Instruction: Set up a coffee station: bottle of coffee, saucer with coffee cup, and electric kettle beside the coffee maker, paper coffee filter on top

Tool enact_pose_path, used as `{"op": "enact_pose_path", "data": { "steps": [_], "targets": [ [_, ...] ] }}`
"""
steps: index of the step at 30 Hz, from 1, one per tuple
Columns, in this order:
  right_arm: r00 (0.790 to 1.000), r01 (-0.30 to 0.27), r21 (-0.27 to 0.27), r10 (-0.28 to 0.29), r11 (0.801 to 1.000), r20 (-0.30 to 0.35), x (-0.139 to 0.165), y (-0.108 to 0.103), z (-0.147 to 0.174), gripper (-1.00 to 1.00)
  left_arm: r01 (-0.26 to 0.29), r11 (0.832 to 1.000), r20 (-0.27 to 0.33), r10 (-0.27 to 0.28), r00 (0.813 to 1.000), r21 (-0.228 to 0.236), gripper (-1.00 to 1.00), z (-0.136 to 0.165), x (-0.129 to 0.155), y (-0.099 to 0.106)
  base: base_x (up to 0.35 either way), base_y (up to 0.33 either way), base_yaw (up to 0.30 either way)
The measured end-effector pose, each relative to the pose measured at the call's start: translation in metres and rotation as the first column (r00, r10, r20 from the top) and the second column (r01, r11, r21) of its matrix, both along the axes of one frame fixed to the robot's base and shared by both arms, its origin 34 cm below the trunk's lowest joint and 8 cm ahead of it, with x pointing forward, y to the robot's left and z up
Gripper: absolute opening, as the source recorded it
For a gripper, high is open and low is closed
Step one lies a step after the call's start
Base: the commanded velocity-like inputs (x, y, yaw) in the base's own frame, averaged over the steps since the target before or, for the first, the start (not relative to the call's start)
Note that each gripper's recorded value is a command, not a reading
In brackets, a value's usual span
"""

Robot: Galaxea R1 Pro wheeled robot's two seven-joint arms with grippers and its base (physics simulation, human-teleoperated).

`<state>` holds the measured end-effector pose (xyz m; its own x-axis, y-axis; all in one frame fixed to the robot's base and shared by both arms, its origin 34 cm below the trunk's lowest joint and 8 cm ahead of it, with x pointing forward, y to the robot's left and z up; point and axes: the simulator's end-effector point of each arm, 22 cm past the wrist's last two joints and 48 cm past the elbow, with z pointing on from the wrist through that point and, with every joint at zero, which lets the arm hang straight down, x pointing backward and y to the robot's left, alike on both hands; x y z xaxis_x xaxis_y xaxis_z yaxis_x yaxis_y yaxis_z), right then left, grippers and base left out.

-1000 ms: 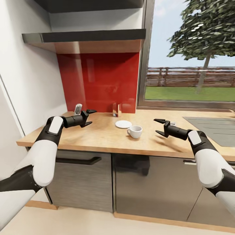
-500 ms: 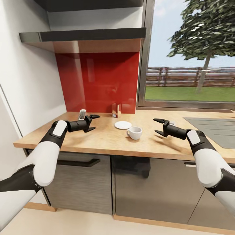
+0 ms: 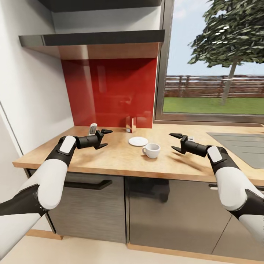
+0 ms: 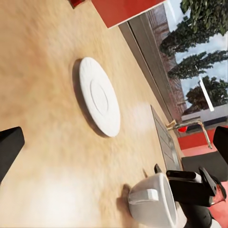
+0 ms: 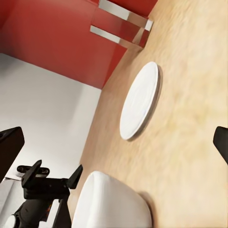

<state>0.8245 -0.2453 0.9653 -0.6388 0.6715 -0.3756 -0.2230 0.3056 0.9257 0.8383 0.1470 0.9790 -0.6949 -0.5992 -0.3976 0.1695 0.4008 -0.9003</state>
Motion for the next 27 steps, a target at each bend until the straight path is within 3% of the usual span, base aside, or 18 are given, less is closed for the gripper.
{"op": "enact_pose_path", "data": {
  "steps": [21, 27],
  "targets": [
    [1.0, -0.022, 0.01, 0.022, 1.0, -0.002, 0.0, 0.017, 0.0, 1.0, 0.003, 1.0, 0.0, -0.003, 1.0, -0.002, 1.0, 0.0, 0.0, -0.002, 0.113, 0.0, 0.0],
    [0.999, -0.048, 0.019, 0.048, 0.999, -0.001, -0.001, 0.036, 0.0, 1.0, 0.005, 1.0, -0.001, -0.005, 1.0, -0.004, 1.0, 0.0, -0.001, -0.004, 0.12, -0.028, 0.0]
  ]
}}
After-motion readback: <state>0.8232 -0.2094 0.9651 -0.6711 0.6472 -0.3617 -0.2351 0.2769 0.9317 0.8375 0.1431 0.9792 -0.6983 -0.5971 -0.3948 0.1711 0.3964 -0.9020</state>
